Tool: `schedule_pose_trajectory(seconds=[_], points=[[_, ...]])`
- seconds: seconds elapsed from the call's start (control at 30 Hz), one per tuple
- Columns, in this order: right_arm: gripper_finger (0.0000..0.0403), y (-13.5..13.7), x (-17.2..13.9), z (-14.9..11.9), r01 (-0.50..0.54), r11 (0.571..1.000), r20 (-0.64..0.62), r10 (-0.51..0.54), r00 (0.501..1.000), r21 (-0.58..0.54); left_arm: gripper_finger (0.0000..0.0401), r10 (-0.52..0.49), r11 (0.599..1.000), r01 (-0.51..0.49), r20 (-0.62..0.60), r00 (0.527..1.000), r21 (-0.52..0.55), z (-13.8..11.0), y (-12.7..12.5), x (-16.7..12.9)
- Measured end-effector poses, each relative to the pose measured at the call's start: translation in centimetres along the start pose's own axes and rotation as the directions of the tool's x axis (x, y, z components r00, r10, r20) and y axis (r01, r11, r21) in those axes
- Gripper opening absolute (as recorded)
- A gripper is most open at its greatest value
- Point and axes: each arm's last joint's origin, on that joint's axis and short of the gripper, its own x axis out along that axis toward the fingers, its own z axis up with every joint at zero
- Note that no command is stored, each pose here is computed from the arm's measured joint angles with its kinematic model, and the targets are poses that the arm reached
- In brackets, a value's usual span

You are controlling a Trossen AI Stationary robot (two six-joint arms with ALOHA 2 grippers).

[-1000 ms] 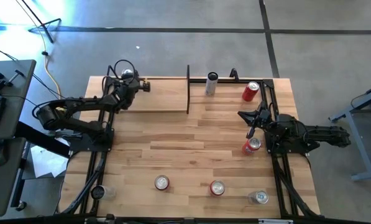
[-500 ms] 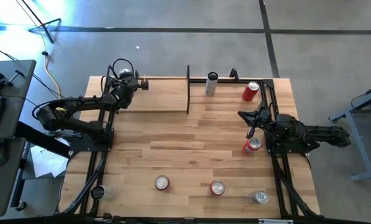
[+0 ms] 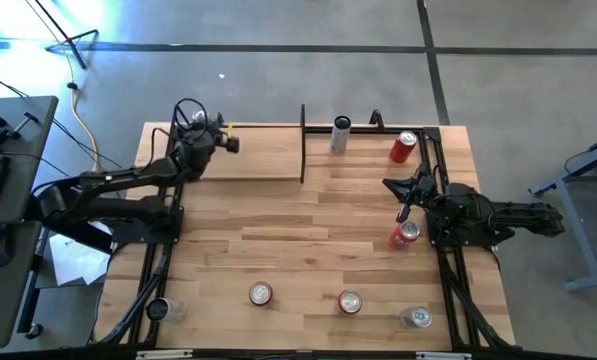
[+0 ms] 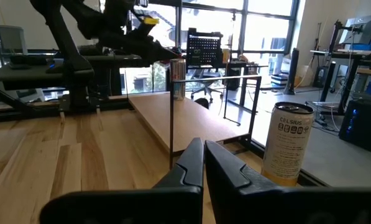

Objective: Place canned beverage on shelf
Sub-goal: Put the top red black soda can on the shelf

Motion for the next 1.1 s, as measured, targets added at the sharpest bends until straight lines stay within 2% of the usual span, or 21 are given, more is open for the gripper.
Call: schedule_pose_trajectory(seconds=[0.17, 0.27, 0.33, 0.43, 0.53, 0.67, 0.8, 0.9, 1.0, 1.1], points=[[0.0000, 0.0, 0.0, 0.3, 0.001, 1.000, 0.026, -0.002, 1.000, 0.005, 0.0000, -0.187, 0.982, 0.187, 0.002, 0.982, 0.041, 0.1, -0.9, -2.7], [0.0000, -0.1, -0.1, 1.1, 0.008, 1.000, 0.092, -0.005, 0.996, -0.022, 0.0000, -0.355, 0.935, 0.354, 0.035, 0.934, 0.040, -0.7, -1.1, -4.0], [0.0000, -0.1, -0.1, 1.6, 0.012, 1.000, 0.137, -0.011, 0.990, -0.002, 0.0000, -0.481, 0.877, 0.480, 0.067, 0.874, 0.031, -1.4, -1.1, -4.6], [0.0000, -0.2, -0.2, 1.8, 0.014, 1.000, 0.156, -0.015, 0.988, 0.005, 0.0000, -0.644, 0.763, 0.644, 0.134, 0.754, 0.043, -2.5, -1.2, -5.3], [0.0000, -0.5, -0.2, 2.3, 0.098, 0.995, 0.096, -0.101, 0.990, 0.036, 0.0000, -0.742, 0.664, 0.746, 0.167, 0.649, 0.054, -3.3, -1.2, -5.8], [0.0001, -1.6, -0.7, 4.9, 0.305, 0.949, -0.049, -0.302, 0.952, 0.081, 0.0000, -0.786, 0.613, 0.787, 0.160, 0.598, 0.072, -3.7, -1.2, -5.9], [0.0022, -2.4, -0.8, 8.1, 0.419, 0.907, -0.227, -0.397, 0.889, 0.052, 0.0000, -0.809, 0.583, 0.808, 0.150, 0.569, 0.080, -3.7, -1.3, -5.9], [0.0061, -2.7, 0.4, 9.7, 0.485, 0.875, -0.359, -0.453, 0.816, -0.003, 0.0000, -0.830, 0.553, 0.829, 0.146, 0.539, 0.085, -3.7, -1.3, -6.0], [0.0115, -2.9, 2.5, 10.6, 0.519, 0.853, -0.474, -0.478, 0.740, -0.050, 0.0000, -0.833, 0.548, 0.832, 0.145, 0.534, 0.083, -3.8, -1.3, -6.0], [0.0177, -3.6, 4.8, 11.2, 0.569, 0.821, -0.577, -0.490, 0.654, -0.051, 0.0000, -0.835, 0.545, 0.834, 0.144, 0.531, 0.084, -3.8, -1.4, -6.0]])
